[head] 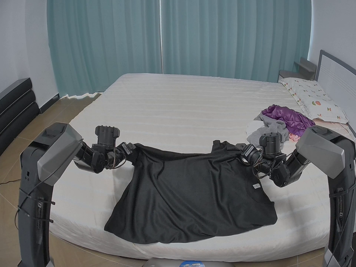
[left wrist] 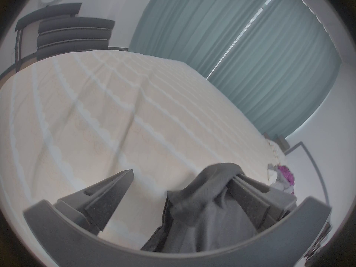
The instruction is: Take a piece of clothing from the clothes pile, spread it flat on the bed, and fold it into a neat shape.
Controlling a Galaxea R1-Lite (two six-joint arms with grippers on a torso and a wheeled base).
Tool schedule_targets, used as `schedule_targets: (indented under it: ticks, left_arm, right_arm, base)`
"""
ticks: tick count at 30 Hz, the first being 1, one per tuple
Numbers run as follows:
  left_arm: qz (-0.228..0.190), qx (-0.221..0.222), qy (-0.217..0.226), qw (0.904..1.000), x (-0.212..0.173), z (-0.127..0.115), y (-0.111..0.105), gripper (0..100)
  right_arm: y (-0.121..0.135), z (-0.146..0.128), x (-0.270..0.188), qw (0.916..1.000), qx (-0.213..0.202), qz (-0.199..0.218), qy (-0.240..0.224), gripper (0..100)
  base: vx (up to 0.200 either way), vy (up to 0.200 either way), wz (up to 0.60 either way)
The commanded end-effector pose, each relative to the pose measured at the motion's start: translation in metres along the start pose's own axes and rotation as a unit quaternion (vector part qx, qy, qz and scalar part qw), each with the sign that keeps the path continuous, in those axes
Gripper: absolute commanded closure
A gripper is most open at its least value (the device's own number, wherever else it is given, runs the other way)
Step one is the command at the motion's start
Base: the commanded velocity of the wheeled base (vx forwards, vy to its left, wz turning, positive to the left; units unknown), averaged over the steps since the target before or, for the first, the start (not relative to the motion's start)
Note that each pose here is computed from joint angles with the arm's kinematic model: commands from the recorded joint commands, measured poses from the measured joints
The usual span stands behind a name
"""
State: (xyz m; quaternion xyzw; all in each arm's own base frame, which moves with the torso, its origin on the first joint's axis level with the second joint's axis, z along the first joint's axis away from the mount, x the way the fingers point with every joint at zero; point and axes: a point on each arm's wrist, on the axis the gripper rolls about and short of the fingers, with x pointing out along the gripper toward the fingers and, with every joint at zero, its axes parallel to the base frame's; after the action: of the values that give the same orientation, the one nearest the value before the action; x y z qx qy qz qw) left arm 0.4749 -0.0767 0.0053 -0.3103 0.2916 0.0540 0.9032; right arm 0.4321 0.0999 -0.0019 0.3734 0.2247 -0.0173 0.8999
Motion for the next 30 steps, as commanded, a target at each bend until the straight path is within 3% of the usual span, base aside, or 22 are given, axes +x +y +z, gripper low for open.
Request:
schedule_targets:
  ticks: [1,5,10,14,30]
  left_arm:
    - [-0.042,-0.06,-0.054,0.9959,-0.018,0.041,-0.016,0]
    - [-0.036,-0.073,-0.059,0.995,-0.015,0.042,-0.012,0]
    - [-0.014,-0.073,-0.034,0.9966,0.0,0.025,0.004,0]
    - [0.0,-0.071,-0.01,0.9974,-0.003,0.01,0.012,0]
    - [0.002,-0.071,0.033,0.9969,-0.097,-0.023,0.028,0]
  right_arm:
    - [-0.003,-0.005,-0.008,0.9995,0.025,-0.002,0.018,0]
    - [0.0,-0.007,-0.011,0.9979,0.061,0.001,0.023,0]
    - [-0.002,-0.006,-0.022,0.9932,0.11,0.003,0.037,0]
    - [-0.008,-0.002,-0.025,0.9913,0.126,-0.002,0.039,0]
    - [-0.035,0.016,-0.047,0.9892,0.142,-0.016,0.034,0]
  base:
    - [0.0,0.0,0.0]
    - [0.0,0.0,0.0]
    - [0.0,0.0,0.0]
    - [0.0,0.0,0.0]
    - [0.0,0.0,0.0]
